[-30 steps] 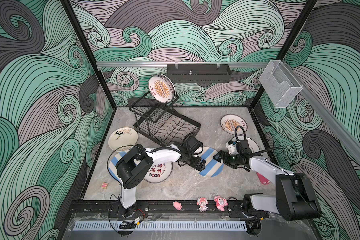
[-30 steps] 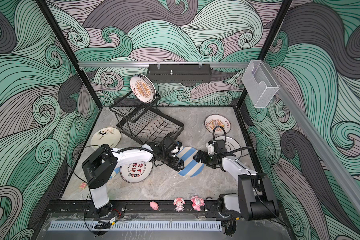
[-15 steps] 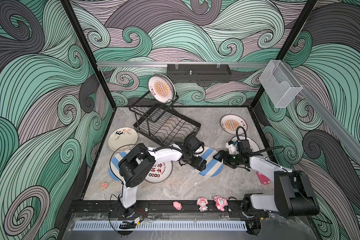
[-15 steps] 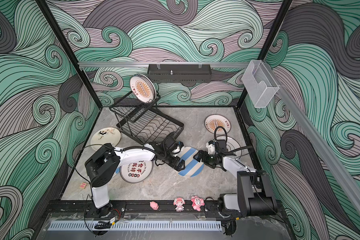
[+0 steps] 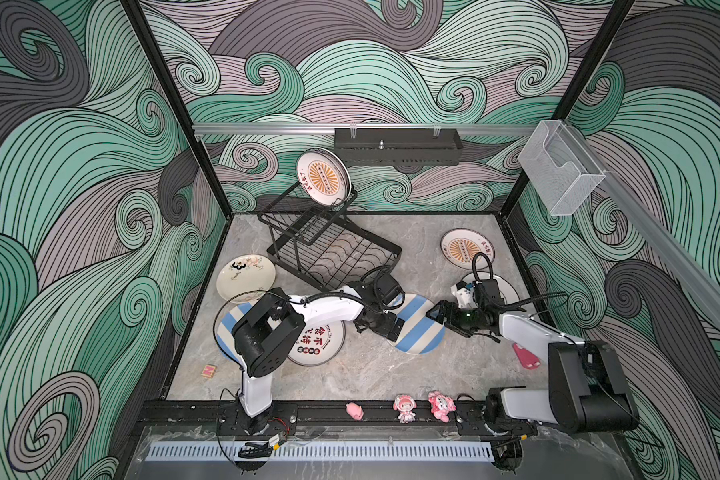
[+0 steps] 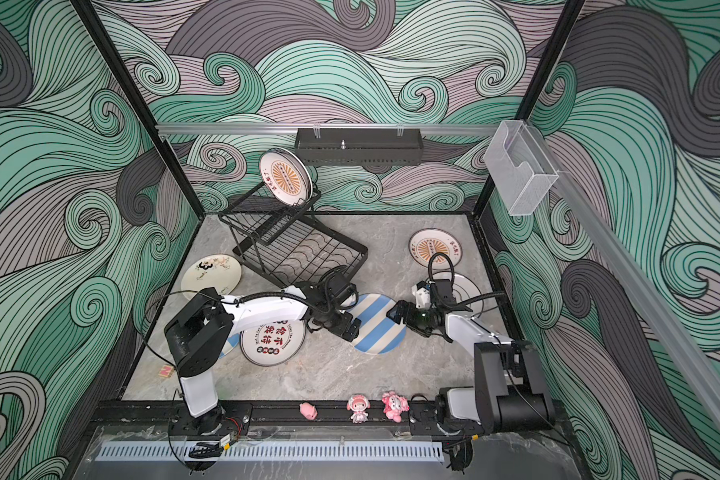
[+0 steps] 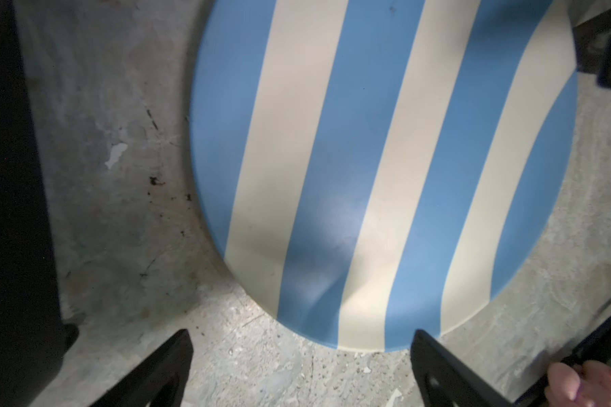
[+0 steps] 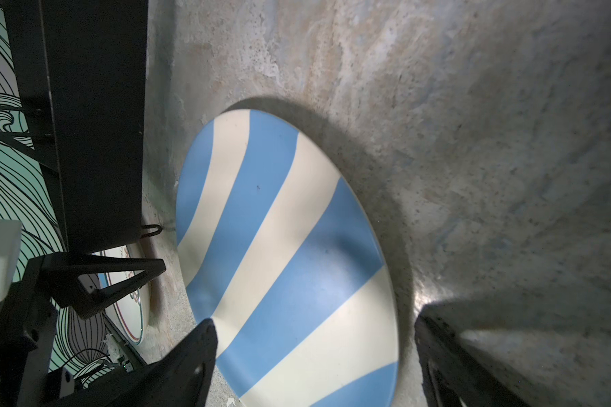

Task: Load the plates into the dish rack

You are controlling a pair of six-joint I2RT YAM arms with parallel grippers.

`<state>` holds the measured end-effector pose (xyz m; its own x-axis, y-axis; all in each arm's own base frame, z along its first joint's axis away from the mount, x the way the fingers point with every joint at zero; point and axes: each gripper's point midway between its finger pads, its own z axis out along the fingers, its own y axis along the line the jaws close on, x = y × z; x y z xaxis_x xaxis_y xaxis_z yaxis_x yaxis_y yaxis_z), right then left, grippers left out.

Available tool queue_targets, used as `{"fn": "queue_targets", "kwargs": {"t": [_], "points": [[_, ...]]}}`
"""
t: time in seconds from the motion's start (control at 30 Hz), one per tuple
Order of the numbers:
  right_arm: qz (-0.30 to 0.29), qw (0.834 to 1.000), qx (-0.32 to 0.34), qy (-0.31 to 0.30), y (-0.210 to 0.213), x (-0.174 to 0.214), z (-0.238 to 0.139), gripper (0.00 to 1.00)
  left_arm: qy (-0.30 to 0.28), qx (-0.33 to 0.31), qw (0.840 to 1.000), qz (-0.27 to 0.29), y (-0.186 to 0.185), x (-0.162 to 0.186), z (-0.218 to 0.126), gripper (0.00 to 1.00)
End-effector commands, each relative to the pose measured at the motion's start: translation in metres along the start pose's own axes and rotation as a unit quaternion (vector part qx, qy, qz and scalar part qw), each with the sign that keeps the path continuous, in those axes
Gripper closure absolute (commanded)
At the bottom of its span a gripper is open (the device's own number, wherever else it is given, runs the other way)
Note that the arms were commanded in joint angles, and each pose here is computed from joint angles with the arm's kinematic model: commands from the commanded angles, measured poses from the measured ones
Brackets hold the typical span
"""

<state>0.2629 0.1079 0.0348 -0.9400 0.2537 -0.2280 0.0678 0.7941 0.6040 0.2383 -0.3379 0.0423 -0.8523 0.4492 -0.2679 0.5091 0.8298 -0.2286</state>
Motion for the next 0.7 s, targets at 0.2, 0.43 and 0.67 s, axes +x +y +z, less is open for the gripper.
{"fn": "queue_targets", "kwargs": {"t": [0.2, 0.43, 0.67], "points": [[0.026, 0.999, 0.018, 0.034, -0.014, 0.017, 0.007, 0.12, 0.003, 0.056, 0.998, 0.032, -0.027, -0.015, 0.016, 0.01], [0.028, 0.999, 0.009, 0.038, -0.011, 0.019, 0.008, 0.13, 0.003, 0.077, 0.996, 0.047, -0.036, -0.017, 0.020, 0.01], [0.040, 0.995, -0.091, 0.023, 0.019, 0.015, 0.008, 0.21, 0.004, 0.087, 0.995, 0.054, -0.039, -0.017, 0.023, 0.02]]}}
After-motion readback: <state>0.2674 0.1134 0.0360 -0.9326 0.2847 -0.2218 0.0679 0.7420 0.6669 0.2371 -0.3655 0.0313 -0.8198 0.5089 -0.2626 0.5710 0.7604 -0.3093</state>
